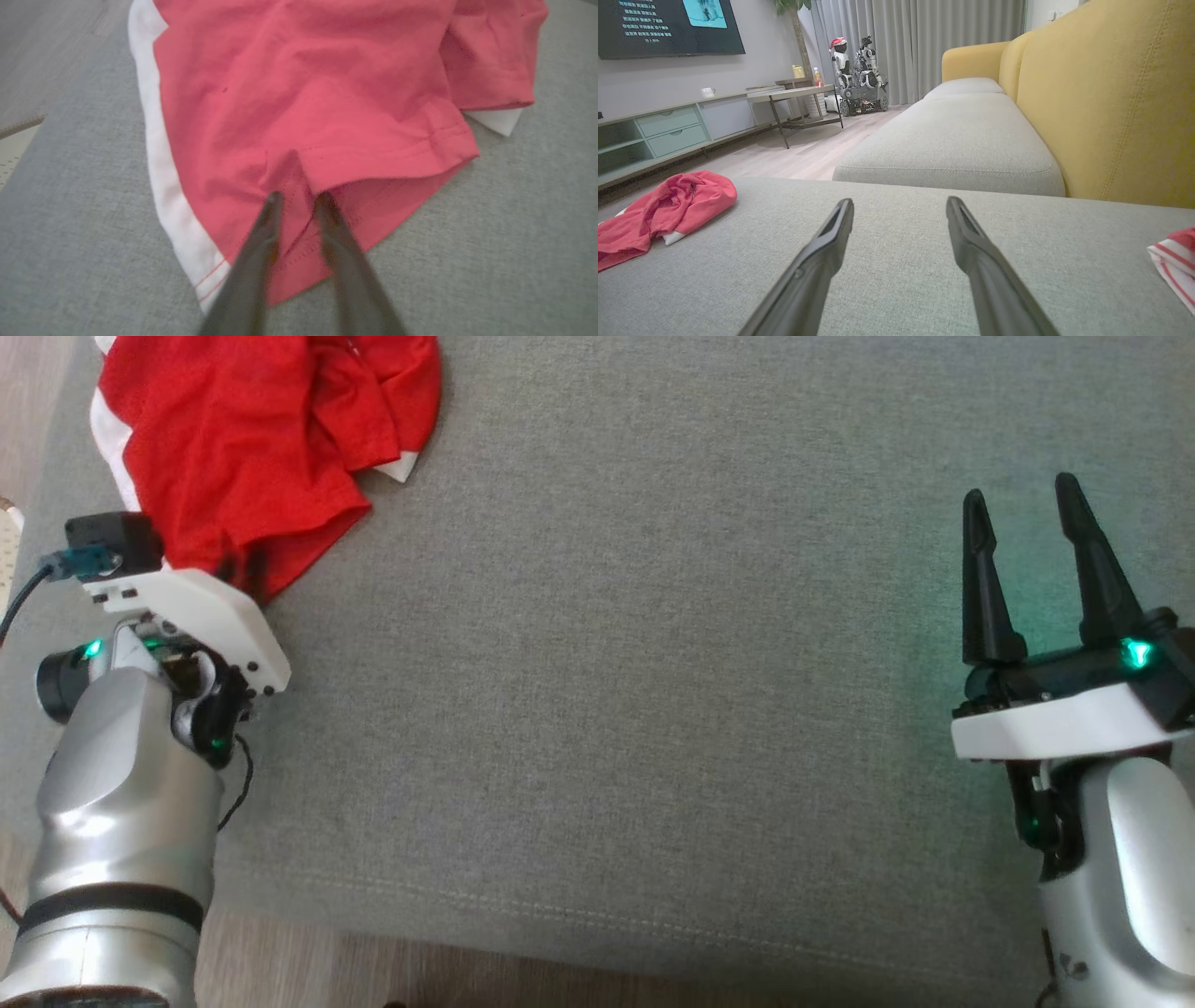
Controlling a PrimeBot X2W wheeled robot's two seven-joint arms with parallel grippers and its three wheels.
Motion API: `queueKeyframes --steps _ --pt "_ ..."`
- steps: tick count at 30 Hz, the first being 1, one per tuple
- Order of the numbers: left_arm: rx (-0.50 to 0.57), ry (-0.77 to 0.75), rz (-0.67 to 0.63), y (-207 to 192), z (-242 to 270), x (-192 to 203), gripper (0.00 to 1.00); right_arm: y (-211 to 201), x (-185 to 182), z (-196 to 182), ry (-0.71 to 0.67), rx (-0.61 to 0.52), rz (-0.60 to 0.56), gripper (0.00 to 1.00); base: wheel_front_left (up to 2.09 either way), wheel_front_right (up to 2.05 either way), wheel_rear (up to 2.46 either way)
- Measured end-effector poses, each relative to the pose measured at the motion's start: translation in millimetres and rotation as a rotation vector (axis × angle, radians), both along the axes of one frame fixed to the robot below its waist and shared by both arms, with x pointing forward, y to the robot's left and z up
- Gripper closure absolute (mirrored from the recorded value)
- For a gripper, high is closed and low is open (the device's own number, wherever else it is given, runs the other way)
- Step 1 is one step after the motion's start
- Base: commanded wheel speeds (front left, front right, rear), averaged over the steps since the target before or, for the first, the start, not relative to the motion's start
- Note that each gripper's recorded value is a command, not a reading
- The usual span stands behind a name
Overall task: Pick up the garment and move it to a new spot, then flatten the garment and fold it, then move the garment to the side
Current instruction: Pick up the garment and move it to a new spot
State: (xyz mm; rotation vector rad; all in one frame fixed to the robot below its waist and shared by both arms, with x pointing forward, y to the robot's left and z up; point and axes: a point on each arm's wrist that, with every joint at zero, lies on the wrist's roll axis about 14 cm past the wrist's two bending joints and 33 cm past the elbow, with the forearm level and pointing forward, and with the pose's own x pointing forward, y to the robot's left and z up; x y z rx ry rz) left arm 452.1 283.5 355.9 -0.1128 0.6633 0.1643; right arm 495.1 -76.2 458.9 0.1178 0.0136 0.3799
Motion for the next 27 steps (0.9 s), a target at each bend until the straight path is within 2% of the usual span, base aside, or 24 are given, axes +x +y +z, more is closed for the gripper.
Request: queueKeyframes --steps 5,13,21,27 --pt "-0.004 -0.035 -0.030 -8.9 7.0 3.0 1.00 -2.5 -1.6 7.2 -0.013 0.004 -0.012 0.00 0.00 0.00 0.00" --pt "-0.001 -0.184 -0.075 -23.3 42.5 17.2 1.00 -5.0 -10.0 23.8 -0.045 0.028 -0.033 0.00 0.00 0.00 0.00" --pt "-0.044 -0.301 -0.216 -74.5 74.7 9.5 1.00 -11.7 -23.2 53.4 -0.104 0.058 -0.065 0.00 0.00 0.00 0.00" --pt "-0.112 -0.383 -0.374 -140.1 104.0 13.9 1.00 -24.7 -33.1 65.5 -0.128 0.062 -0.099 0.00 0.00 0.00 0.00"
